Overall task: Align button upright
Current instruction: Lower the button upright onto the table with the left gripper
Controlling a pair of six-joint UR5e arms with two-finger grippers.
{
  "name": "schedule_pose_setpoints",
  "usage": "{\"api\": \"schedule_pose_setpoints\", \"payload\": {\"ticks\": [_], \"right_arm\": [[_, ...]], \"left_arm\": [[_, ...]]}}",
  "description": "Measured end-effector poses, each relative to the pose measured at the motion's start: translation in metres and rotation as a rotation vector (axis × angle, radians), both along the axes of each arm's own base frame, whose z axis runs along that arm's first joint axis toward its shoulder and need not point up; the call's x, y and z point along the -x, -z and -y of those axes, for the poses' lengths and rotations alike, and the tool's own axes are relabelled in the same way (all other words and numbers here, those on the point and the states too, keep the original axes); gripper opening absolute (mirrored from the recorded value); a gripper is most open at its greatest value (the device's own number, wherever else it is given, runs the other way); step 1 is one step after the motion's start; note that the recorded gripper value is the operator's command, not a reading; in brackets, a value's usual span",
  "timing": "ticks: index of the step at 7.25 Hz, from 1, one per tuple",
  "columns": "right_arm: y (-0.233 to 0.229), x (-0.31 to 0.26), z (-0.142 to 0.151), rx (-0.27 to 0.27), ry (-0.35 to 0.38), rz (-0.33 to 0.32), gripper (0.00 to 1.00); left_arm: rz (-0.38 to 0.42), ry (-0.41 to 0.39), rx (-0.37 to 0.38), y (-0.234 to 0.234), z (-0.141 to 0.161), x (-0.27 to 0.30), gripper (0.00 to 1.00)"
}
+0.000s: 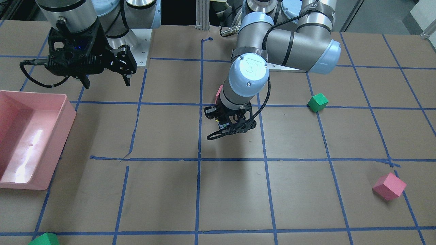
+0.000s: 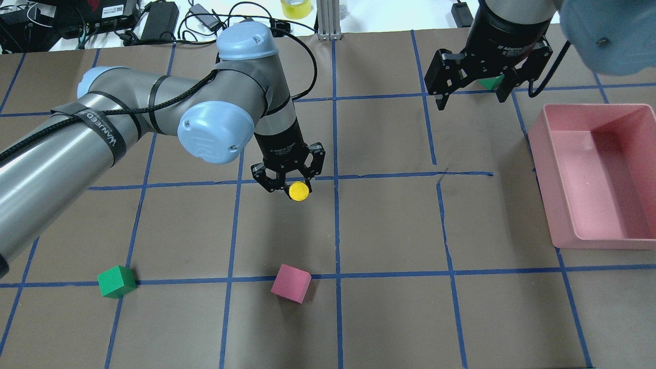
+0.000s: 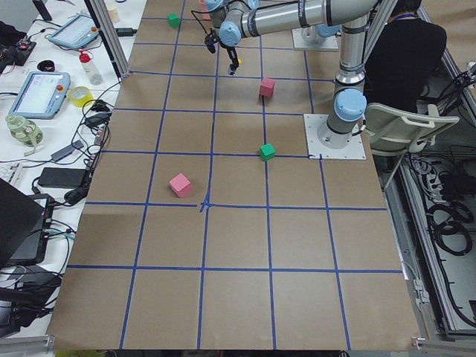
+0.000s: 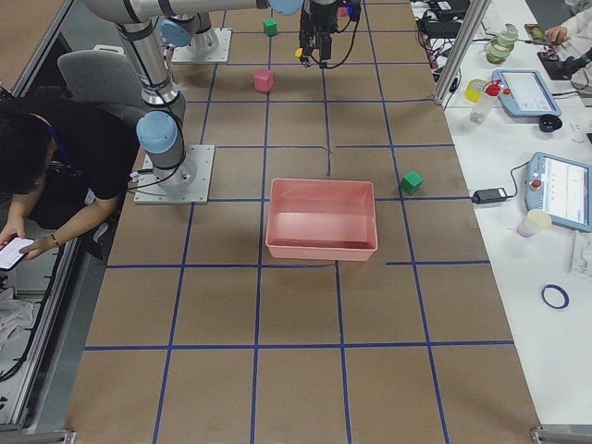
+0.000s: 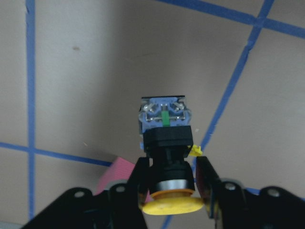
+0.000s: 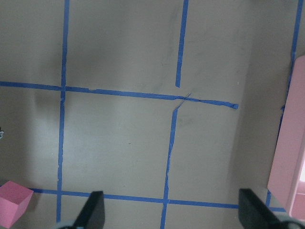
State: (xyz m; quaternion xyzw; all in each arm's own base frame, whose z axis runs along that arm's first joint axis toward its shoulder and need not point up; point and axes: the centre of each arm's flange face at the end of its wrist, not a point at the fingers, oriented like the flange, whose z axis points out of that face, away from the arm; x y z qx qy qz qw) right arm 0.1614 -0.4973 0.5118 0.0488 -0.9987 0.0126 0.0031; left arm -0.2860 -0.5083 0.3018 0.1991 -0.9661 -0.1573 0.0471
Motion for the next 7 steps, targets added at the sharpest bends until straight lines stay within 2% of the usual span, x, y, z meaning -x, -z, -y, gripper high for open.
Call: {"api": "schedule_pose_setpoints", "payload": {"ticks": [2, 3, 5, 7], "right_arm": [[0.0, 0.0, 0.0, 0.0, 0.0, -0.001, 1.0], [0.0, 0.0, 0.0, 0.0, 0.0, -0.001, 1.0], [0.0, 0.0, 0.0, 0.0, 0.0, -0.001, 1.0], [0.0, 0.0, 0.0, 0.0, 0.0, -0.001, 1.0]], "left_arm": [[-0.061, -0.246, -0.105, 0.019, 0.014, 0.006, 0.0], [-0.088, -0.327, -0.151, 0.028, 0.018, 0.011, 0.0], [-0.142, -0.425, -0.227, 0.044, 0.028, 0.011, 0.0], [-0.201, -0.48, -0.273, 0.06, 0.047, -0.005, 0.0]]}}
